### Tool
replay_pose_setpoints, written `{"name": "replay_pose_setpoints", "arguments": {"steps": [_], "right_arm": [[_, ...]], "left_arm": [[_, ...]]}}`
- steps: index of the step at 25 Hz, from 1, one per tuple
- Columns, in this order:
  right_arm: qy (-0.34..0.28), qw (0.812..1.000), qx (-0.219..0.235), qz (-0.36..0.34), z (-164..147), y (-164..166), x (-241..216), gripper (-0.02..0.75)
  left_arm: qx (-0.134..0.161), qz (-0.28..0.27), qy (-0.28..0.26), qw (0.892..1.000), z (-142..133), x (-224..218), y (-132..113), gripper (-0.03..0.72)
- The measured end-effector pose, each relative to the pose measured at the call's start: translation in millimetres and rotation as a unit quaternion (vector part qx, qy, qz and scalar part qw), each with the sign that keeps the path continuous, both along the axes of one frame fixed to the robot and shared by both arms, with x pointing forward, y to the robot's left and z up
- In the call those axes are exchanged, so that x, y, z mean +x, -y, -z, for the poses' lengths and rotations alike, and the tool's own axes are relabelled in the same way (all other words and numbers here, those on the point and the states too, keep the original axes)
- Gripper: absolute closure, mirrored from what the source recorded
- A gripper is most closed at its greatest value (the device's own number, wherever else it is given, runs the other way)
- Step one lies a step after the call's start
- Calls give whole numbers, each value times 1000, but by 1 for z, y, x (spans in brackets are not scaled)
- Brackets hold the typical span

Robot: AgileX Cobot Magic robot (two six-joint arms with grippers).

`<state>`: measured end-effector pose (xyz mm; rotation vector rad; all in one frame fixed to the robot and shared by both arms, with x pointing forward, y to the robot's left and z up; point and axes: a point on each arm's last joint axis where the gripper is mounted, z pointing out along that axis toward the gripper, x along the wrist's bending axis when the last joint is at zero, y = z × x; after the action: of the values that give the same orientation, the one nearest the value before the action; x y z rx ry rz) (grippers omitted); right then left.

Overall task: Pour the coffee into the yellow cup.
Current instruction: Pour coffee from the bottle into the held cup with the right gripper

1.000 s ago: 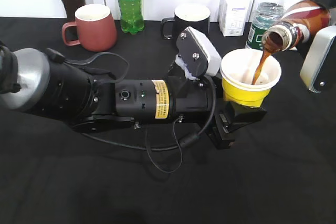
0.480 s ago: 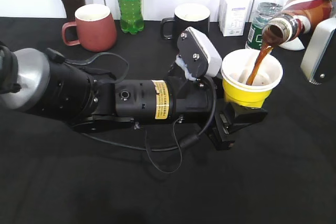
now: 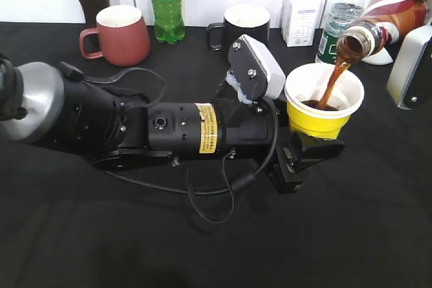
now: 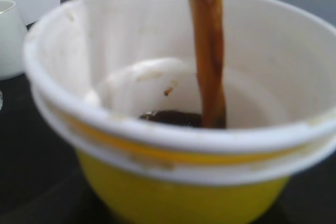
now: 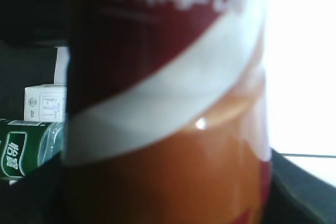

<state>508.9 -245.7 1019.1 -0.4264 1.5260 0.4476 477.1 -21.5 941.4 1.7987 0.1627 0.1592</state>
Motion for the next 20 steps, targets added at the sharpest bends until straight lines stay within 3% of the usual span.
{"name": "replay_pose_setpoints", "arguments": {"steps": [14, 19, 20], "right_arm": [[-11, 1000, 15, -3, 0, 0, 0, 209], [-69, 994, 82, -24, 2, -4, -3, 209], [-104, 987, 121, -34, 4, -5, -4, 209]], "left_arm": [[0, 0, 0, 1000, 0, 0, 0, 240], [0, 0, 0, 1000, 0, 0, 0, 240], [0, -1, 0, 1000, 0, 1, -1, 240]]}}
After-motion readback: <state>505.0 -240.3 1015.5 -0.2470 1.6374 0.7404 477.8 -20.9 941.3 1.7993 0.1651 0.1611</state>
